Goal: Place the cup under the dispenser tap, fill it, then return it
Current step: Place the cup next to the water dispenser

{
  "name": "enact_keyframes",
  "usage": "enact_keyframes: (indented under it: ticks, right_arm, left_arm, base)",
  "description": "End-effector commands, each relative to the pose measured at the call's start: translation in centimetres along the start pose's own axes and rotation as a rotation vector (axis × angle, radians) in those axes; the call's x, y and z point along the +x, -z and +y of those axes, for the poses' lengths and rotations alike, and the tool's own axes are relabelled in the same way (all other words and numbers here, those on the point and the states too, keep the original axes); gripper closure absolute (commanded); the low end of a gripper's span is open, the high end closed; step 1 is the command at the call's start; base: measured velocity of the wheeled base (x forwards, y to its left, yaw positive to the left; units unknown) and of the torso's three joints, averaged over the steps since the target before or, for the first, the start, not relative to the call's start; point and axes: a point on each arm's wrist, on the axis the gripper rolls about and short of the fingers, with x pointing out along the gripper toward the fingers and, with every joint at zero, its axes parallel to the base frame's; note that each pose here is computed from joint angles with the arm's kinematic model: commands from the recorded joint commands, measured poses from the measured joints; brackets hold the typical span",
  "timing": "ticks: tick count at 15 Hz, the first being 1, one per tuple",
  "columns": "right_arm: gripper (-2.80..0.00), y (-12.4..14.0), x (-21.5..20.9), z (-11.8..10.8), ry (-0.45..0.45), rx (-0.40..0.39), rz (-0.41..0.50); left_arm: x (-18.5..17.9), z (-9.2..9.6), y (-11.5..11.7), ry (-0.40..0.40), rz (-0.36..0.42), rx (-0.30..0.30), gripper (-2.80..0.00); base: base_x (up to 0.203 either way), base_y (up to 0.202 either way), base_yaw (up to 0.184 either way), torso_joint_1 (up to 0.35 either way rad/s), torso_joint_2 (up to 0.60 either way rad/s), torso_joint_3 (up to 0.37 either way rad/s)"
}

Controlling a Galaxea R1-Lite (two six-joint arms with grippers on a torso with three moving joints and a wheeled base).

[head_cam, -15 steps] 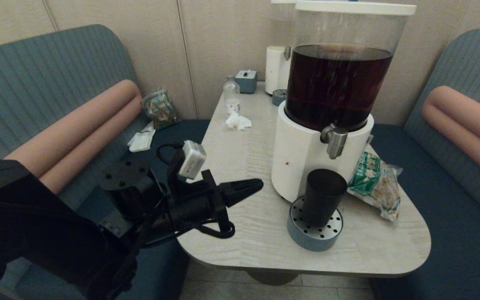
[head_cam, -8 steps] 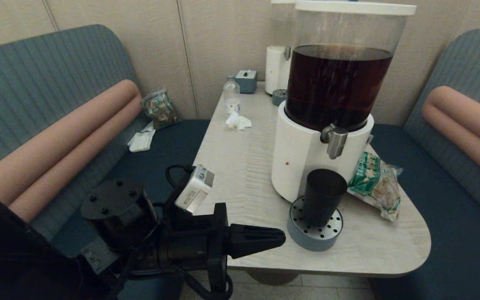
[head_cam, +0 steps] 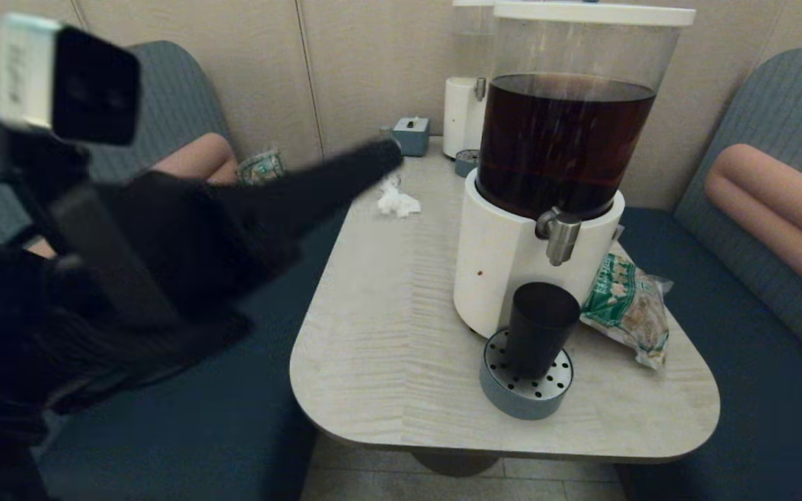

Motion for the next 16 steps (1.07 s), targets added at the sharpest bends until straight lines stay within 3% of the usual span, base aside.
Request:
enact_keyframes:
  ticks: [1, 3, 4, 5, 8, 11, 12, 16]
  right_arm:
    - [0.0, 0.0, 0.0, 0.0, -0.001, 0.0, -0.002]
    - [0.0, 0.0, 0.0, 0.0, -0.001, 0.0, -0.002]
    - [0.0, 0.0, 0.0, 0.0, -0.001, -0.002, -0.002]
    - [0.0, 0.0, 0.0, 0.0, -0.001, 0.0, -0.002]
    - [0.0, 0.0, 0.0, 0.0, -0.001, 0.0, -0.002]
    - [0.0, 0.0, 0.0, 0.0, -0.001, 0.0, -0.002]
    - [0.0, 0.0, 0.0, 0.0, -0.001, 0.0, -0.002]
    - [0.0, 0.0, 0.0, 0.0, -0.001, -0.002, -0.002]
  left_arm:
    - [-0.6, -4.6, -5.1, 0.082, -0.216, -0.225, 0.0]
    - [-1.6, -5.8, -7.8, 0.105, -0.339, -0.401, 0.0]
    - [-2.4, -6.0, -8.8, 0.101, -0.386, -0.45, 0.0]
    - [-2.8, -6.2, -9.3, 0.1, -0.413, -0.477, 0.0]
    - [-2.6, -4.2, -9.1, 0.051, -0.42, -0.508, 0.0]
    - [-2.4, -3.2, -8.7, 0.029, -0.377, -0.492, 0.0]
    - [-2.4, -2.9, -8.5, 0.014, -0.372, -0.463, -2.8]
    - [-2.1, -1.5, -8.2, -0.02, -0.36, -0.433, -2.8]
  base:
    - [0.0, 0.0, 0.0, 0.0, 0.0, 0.0]
    - [0.0, 0.0, 0.0, 0.0, 0.0, 0.0]
    - [0.0, 0.0, 0.0, 0.0, 0.0, 0.0]
    - [0.0, 0.0, 0.0, 0.0, 0.0, 0.0]
    - [0.0, 0.0, 0.0, 0.0, 0.0, 0.0]
    - [0.0, 0.0, 0.0, 0.0, 0.0, 0.0]
    - [0.0, 0.0, 0.0, 0.0, 0.0, 0.0]
    - [0.0, 0.0, 0.0, 0.0, 0.0, 0.0]
